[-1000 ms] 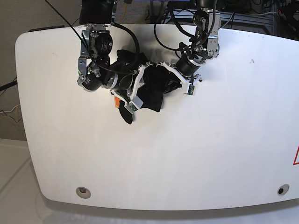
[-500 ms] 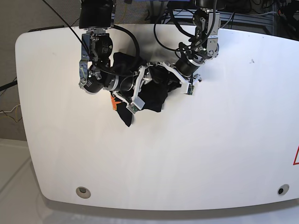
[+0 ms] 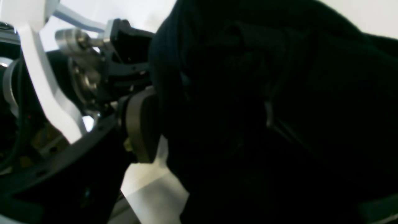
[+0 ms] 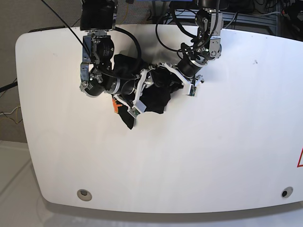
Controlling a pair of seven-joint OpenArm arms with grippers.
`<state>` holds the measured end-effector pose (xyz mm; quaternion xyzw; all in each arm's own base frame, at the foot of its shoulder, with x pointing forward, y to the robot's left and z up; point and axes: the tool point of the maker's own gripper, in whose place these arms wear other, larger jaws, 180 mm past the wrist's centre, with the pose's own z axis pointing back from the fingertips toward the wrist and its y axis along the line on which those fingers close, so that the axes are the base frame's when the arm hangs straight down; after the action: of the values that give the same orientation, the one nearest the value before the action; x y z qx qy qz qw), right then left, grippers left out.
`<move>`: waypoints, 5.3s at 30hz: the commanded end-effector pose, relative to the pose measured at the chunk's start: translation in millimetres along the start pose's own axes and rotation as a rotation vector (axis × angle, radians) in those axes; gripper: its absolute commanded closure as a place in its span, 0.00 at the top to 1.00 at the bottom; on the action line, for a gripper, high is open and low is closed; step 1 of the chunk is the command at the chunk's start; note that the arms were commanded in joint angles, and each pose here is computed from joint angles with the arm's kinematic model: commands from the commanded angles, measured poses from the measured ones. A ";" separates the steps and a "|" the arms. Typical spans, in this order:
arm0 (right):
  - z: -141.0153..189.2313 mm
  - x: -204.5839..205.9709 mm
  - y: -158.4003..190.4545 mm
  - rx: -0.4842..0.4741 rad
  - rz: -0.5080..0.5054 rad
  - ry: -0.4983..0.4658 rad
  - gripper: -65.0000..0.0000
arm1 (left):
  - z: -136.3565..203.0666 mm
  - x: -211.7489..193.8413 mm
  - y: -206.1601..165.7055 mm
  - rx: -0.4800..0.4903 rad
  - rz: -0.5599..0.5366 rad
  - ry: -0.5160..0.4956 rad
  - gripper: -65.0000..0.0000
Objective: Fold the T-shirt properly
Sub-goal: 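Fold the shirt end with the right gripper over onto the left gripper, then release the shirt with the right gripper and regrasp the bundle's side, then press the right gripper onto the bundle while the left gripper releases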
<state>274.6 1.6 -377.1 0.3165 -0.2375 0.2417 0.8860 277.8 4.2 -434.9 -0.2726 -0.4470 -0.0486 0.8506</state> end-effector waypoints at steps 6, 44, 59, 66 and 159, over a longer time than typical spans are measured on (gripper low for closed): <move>15.5 47.4 11.8 0.087 0.013 -0.155 0.60 | 5.5 -37.3 7.0 0.039 -0.038 0.161 0.01; 135.5 69.2 -80.1 -0.149 -0.155 -0.419 0.06 | 11.3 -40.7 16.9 0.055 -0.051 0.175 0.01; 122.9 35.9 -49.0 -0.129 -0.170 -0.376 0.00 | 11.0 -40.0 17.0 0.054 -0.052 0.173 0.01; 119.3 26.5 -48.0 -0.127 -0.188 -0.358 0.00 | 11.0 -40.0 16.7 0.053 -0.052 0.173 0.01; 12.0 -27.2 56.3 0.090 0.249 0.107 0.00 | 18.8 53.1 66.9 0.153 -0.161 -0.004 0.02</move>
<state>208.9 20.8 -368.3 0.3129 -0.1938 0.3734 0.8515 310.8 77.1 -422.6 -0.1718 -0.4574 -0.0795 0.8689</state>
